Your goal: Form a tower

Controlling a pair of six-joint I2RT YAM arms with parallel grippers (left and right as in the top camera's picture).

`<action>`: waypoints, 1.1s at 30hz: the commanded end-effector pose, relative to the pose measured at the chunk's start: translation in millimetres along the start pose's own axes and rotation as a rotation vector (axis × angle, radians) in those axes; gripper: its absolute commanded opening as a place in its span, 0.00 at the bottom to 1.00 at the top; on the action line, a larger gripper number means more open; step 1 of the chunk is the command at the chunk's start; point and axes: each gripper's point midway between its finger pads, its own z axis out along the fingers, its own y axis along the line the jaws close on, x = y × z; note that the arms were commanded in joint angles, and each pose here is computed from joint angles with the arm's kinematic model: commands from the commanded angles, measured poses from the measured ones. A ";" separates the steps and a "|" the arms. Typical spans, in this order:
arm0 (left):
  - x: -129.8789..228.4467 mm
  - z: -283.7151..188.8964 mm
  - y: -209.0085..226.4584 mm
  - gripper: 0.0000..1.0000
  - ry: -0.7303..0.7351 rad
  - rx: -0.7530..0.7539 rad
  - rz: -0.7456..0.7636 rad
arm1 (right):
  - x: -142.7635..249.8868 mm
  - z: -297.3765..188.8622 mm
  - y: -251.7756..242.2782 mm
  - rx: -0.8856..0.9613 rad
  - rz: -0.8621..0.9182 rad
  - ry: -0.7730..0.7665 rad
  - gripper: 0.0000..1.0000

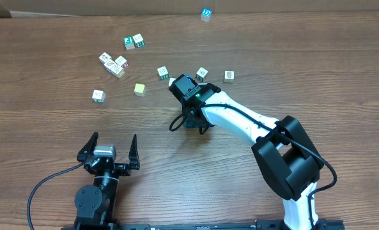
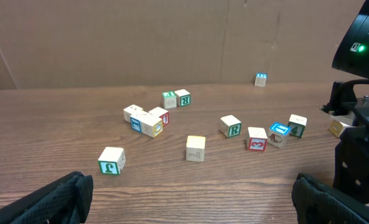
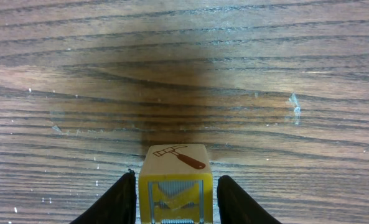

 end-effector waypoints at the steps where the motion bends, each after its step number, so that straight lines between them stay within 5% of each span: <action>1: -1.1 -0.3 -0.3 1.00 -0.009 0.005 0.015 | 4.4 6.1 -0.2 0.012 -0.011 0.010 0.36; 33: -1.1 -0.3 -0.3 0.99 -0.009 0.005 0.015 | 4.7 6.1 1.5 0.003 -0.059 0.013 0.31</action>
